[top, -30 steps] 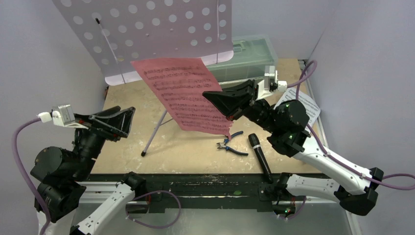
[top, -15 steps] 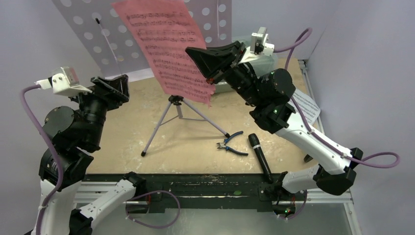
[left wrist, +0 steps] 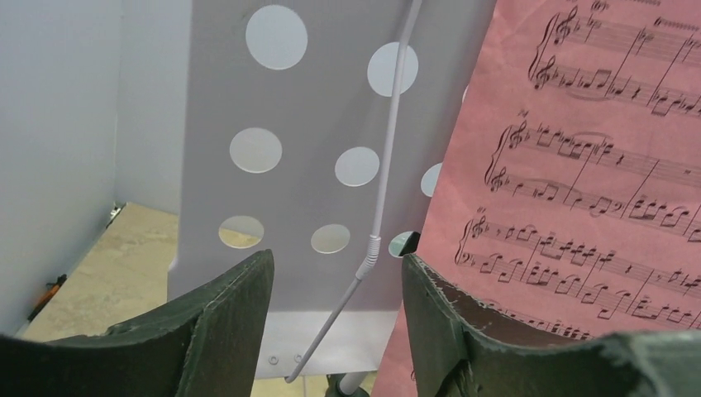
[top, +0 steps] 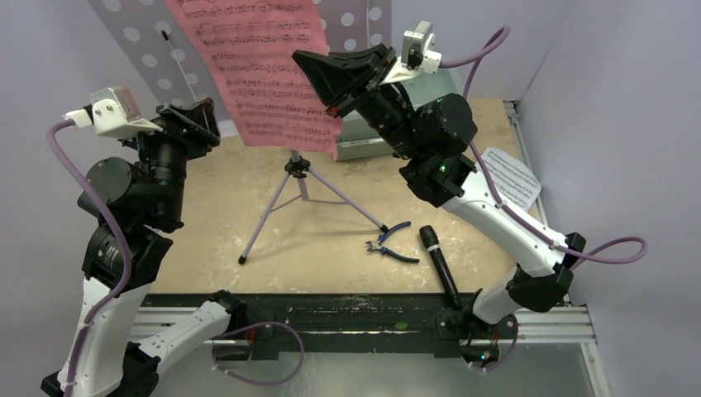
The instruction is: Set up the instrument practice props
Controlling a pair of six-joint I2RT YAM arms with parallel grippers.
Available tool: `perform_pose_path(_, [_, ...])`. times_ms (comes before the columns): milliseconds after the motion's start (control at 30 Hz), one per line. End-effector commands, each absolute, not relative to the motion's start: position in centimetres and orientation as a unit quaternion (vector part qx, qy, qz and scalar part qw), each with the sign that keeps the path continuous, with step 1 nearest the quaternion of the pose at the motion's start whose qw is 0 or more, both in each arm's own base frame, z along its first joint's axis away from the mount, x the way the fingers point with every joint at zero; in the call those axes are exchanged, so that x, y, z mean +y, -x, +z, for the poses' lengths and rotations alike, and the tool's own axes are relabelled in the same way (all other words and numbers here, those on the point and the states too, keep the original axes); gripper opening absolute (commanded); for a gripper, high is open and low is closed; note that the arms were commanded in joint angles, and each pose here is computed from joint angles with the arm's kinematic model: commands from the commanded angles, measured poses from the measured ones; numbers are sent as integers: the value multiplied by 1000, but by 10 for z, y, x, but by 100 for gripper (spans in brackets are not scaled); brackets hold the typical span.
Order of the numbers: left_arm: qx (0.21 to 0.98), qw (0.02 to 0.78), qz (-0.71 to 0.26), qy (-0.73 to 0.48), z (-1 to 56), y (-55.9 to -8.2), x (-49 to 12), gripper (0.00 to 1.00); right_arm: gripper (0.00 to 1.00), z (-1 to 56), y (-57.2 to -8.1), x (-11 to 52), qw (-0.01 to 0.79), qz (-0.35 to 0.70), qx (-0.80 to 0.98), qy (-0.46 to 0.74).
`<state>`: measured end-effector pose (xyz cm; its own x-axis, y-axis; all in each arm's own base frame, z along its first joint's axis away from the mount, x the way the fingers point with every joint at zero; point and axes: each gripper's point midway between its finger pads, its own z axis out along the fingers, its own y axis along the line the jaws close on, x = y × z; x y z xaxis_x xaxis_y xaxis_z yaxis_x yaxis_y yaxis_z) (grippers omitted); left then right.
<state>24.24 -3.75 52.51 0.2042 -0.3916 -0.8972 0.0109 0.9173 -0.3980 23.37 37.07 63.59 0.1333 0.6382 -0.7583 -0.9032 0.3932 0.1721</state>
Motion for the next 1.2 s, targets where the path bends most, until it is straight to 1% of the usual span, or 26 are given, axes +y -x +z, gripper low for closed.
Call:
perform_pose_path(0, [578,790,-130,157,550,-243,-33,54,0,675,-229,352,770,515,347,146])
perform_pose_path(233, [582,791,-109,155,550,-253,-34,45,0,680,-242,363,782,498,345,148])
perform_pose_path(500, [583,793,-104,144,548,-261,-40,42,0,680,-248,371,793,484,336,154])
perform_pose_path(800, [576,801,-94,131,550,-265,-41,31,0,681,-251,371,802,473,329,154])
perform_pose_path(867, [572,805,-94,127,552,-264,-42,26,0,681,-251,371,804,472,328,154])
perform_pose_path(1033, [562,813,-92,122,553,-261,-40,19,0,685,-253,364,812,462,326,142])
perform_pose_path(1167, [552,822,-90,113,553,-258,-40,15,0,686,-254,364,814,460,325,140])
